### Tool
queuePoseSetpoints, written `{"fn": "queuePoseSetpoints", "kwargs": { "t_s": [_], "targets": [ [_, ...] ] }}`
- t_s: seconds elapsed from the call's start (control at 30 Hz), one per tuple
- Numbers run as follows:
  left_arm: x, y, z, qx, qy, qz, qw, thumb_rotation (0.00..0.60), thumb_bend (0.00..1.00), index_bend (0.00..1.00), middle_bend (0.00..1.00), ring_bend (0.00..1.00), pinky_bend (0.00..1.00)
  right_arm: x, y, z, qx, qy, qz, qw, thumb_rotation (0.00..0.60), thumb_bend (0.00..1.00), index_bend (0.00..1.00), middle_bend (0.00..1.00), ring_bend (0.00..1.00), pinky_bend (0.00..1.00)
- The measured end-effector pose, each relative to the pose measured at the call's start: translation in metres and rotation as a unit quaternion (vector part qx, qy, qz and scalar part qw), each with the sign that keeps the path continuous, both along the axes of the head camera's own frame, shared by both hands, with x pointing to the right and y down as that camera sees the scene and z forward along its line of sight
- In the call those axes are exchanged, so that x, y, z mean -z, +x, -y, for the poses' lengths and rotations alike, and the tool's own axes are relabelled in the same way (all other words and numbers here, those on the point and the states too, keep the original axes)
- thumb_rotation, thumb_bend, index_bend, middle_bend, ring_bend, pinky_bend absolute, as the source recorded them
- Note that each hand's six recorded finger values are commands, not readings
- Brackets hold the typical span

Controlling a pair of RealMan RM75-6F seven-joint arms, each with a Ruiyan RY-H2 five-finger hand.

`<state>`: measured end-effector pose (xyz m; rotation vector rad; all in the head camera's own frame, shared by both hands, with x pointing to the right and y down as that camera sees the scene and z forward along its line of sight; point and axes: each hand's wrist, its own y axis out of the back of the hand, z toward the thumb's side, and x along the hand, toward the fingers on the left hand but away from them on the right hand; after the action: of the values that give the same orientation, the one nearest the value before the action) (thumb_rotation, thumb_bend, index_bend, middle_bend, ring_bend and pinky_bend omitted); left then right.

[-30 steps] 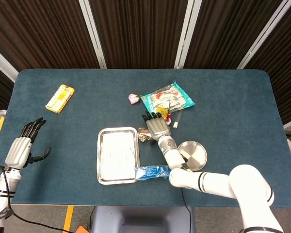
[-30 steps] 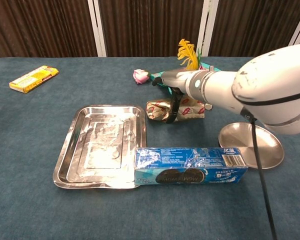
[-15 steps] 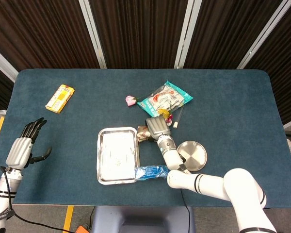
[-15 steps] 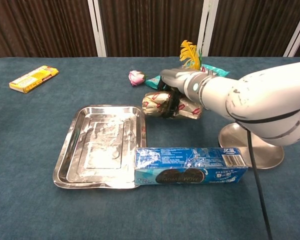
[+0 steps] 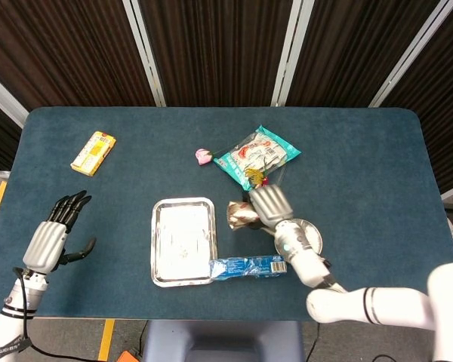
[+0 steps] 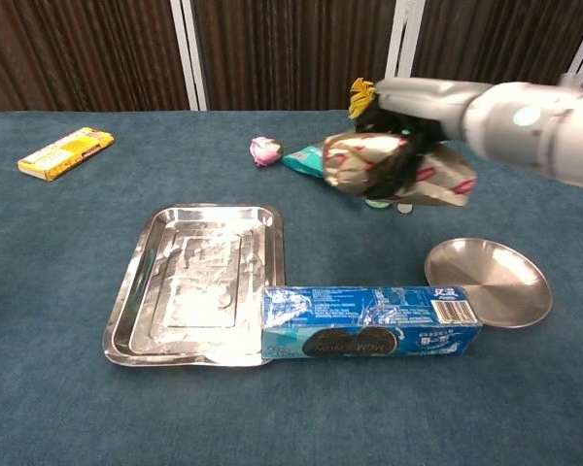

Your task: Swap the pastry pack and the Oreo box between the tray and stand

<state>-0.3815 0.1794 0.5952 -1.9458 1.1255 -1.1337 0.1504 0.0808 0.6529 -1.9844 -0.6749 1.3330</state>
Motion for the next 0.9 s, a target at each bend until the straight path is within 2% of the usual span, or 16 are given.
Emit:
{"fn": "queuePoseSetpoints", "kwargs": {
  "t_s": [0.1, 0.2, 0.27, 0.33, 0.47, 0.53, 0.6, 0.73, 0.9],
  "targets": [
    [-0.002, 0.009, -0.005, -0.009, -0.005, -0.002, 0.9999, 0.6, 0.38, 0.0, 0.0, 0.0, 0.0, 0.006, 0.045, -0.013, -0.012, 0.001, -0.017, 0.9998, 0.6, 0.37, 0.84, 0.67, 0.69, 0.77],
    [-0.006, 0.016, -0.011, -0.016, -0.014, -0.001, 0.9998, 0.6, 0.38, 0.0, 0.0, 0.0, 0.0, 0.0, 0.074, -0.025, -0.024, -0.005, -0.026, 0.9994, 0.6, 0.37, 0.81, 0.67, 0.67, 0.75],
    [-0.008, 0.021, -0.014, -0.024, -0.019, -0.002, 0.9995, 0.6, 0.38, 0.0, 0.0, 0.0, 0.0, -0.008, 0.09, -0.027, -0.033, -0.011, -0.033, 0.9988, 0.6, 0.37, 0.75, 0.67, 0.64, 0.74],
    [-0.009, 0.024, -0.015, -0.03, -0.021, -0.001, 0.9993, 0.6, 0.38, 0.0, 0.0, 0.0, 0.0, -0.018, 0.101, -0.03, -0.039, -0.017, -0.037, 0.9984, 0.6, 0.37, 0.57, 0.6, 0.54, 0.68],
    [-0.013, 0.03, -0.018, -0.041, -0.029, 0.003, 0.9987, 0.6, 0.38, 0.0, 0.0, 0.0, 0.0, -0.035, 0.109, -0.036, -0.035, -0.037, -0.039, 0.998, 0.6, 0.37, 0.13, 0.32, 0.27, 0.43],
    [-0.014, 0.032, -0.021, -0.047, -0.033, 0.006, 0.9983, 0.6, 0.38, 0.0, 0.0, 0.0, 0.0, -0.041, 0.107, -0.04, -0.031, -0.054, -0.032, 0.9976, 0.6, 0.35, 0.02, 0.23, 0.17, 0.34],
    [-0.014, 0.035, -0.025, -0.055, -0.039, 0.005, 0.9977, 0.6, 0.38, 0.0, 0.0, 0.0, 0.0, -0.044, 0.104, -0.044, -0.028, -0.069, -0.024, 0.9969, 0.6, 0.31, 0.0, 0.17, 0.11, 0.28],
    [-0.014, 0.041, -0.032, -0.071, -0.049, 0.002, 0.9963, 0.6, 0.38, 0.0, 0.0, 0.0, 0.0, -0.046, 0.1, -0.05, -0.016, -0.094, -0.013, 0.9954, 0.6, 0.24, 0.0, 0.1, 0.07, 0.22],
    [-0.01, 0.054, -0.042, -0.094, -0.066, -0.015, 0.9933, 0.6, 0.38, 0.0, 0.0, 0.0, 0.0, -0.027, 0.105, -0.052, -0.017, -0.095, 0.008, 0.9953, 0.6, 0.21, 0.0, 0.03, 0.0, 0.16]
  ]
}}
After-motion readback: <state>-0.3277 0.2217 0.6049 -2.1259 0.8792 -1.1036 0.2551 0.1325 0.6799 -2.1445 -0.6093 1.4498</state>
